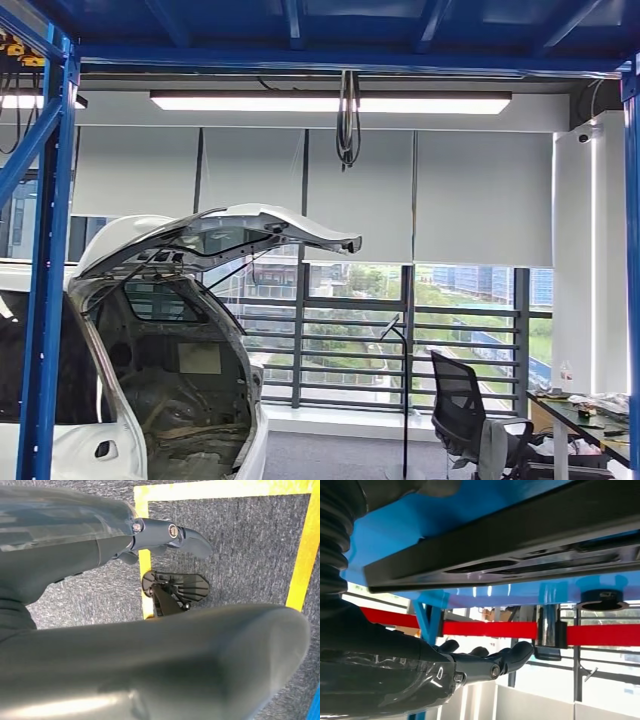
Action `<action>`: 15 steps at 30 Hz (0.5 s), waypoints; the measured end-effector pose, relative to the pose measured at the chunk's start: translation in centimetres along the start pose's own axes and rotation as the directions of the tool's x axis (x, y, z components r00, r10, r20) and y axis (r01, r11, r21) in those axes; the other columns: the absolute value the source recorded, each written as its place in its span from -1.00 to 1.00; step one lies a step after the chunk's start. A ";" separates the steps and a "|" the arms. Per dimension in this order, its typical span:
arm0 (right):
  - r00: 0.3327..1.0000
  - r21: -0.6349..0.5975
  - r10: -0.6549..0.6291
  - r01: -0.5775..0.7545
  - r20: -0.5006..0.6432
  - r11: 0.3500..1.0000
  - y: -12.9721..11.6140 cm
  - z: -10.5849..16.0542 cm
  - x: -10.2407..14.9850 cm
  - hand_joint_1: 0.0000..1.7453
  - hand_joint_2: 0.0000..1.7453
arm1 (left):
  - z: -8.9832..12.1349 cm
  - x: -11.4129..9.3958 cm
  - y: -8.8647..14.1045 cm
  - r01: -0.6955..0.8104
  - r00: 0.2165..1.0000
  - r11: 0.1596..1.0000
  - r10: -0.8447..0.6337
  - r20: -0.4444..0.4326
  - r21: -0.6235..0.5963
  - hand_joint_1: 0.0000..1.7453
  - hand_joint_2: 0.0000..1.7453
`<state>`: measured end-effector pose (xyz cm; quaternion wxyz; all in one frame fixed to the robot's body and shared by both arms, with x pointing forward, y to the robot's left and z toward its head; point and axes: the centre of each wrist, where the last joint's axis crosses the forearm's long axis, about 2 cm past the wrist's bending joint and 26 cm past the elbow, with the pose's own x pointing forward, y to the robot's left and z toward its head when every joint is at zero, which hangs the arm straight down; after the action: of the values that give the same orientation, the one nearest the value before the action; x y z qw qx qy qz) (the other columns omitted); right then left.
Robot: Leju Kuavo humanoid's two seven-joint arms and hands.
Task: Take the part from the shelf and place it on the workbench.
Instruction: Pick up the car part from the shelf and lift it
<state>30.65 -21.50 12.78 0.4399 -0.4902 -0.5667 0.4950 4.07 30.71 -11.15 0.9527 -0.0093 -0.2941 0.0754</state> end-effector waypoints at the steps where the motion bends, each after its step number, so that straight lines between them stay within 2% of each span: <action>1: 1.000 0.006 -0.001 0.001 0.005 1.000 0.1 -0.3 0.1 -1.00 1.00 | 0.0 0.1 0.0 0.003 1.000 1.000 -0.003 0.001 -0.002 -1.00 -1.00; 15: 0.993 0.079 -0.031 0.022 0.113 0.997 0.5 -5.2 3.6 -1.00 1.00 | -0.4 0.8 -0.2 0.034 0.999 0.999 -0.033 0.022 -0.028 -1.00 -1.00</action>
<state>35.38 -17.24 13.01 0.4320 -0.4358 -0.5779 0.5381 5.03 30.67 -11.04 0.9505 -0.0170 -0.3054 0.0554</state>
